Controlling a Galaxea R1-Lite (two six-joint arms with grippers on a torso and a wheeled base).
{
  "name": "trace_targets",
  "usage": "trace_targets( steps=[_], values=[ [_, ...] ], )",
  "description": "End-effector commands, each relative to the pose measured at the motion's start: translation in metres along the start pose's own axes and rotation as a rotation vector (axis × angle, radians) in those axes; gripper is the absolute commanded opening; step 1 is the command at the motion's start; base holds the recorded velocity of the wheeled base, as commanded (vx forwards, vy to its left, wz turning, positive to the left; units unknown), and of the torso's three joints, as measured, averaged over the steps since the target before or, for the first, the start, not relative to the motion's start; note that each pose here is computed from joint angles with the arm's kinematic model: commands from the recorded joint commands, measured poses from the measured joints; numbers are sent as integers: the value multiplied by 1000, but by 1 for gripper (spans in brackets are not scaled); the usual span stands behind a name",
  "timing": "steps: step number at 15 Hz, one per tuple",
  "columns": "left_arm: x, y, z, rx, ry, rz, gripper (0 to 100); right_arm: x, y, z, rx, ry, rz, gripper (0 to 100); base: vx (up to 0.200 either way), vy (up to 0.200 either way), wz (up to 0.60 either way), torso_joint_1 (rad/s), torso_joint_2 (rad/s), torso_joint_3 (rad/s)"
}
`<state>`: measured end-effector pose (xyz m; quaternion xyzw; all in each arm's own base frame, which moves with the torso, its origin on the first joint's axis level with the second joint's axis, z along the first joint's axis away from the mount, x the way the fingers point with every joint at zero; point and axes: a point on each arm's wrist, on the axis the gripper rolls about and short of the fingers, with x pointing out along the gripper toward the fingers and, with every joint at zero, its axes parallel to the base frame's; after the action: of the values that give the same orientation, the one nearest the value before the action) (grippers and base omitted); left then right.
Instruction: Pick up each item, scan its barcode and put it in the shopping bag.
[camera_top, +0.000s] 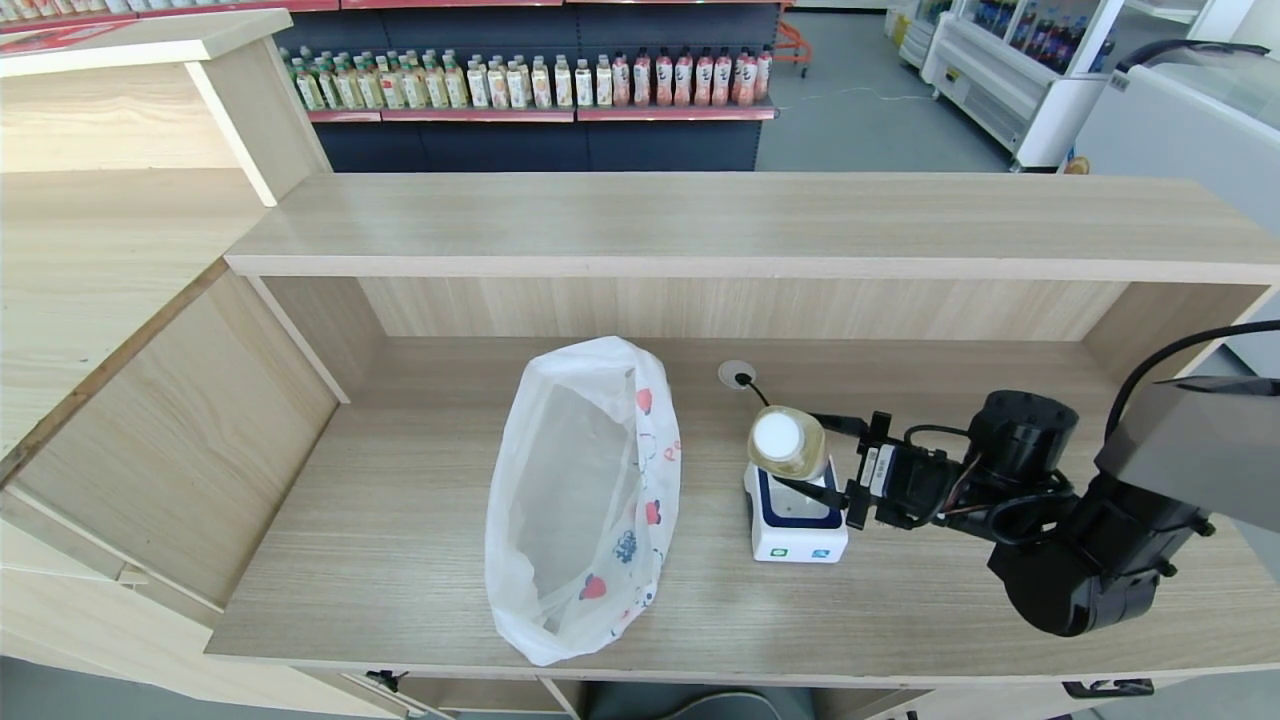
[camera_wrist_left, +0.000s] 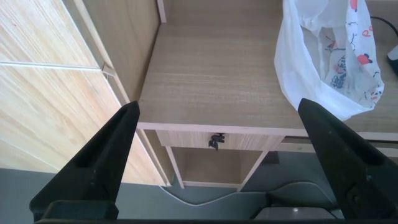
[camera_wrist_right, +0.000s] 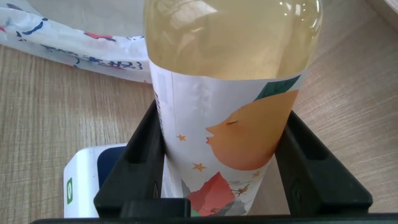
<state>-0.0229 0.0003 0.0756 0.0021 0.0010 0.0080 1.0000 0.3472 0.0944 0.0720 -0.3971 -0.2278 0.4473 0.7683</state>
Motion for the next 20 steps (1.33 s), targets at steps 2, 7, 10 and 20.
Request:
trace_targets(
  steps=[2, 7, 10, 20],
  values=[
    [0, 0, 0, 0, 0, 1, 100, 0, -1, 1, -4, -1, -3, 0, 0, 0, 0, 0, 0, 0],
    [0, 0, 0, 0, 0, 1, 100, -2, -8, 10, -2, -11, -17, 0, 0, 0, 0, 0, 0, 0],
    [0, 0, 0, 0, 0, 1, 100, -15, -53, 64, 148, -50, -172, 0, 0, 0, 0, 0, 0, 0],
    [0, 0, 0, -1, 0, 1, 100, -53, -68, 157, 883, 190, -520, 0, 0, 0, 0, 0, 0, 0]
  ],
)
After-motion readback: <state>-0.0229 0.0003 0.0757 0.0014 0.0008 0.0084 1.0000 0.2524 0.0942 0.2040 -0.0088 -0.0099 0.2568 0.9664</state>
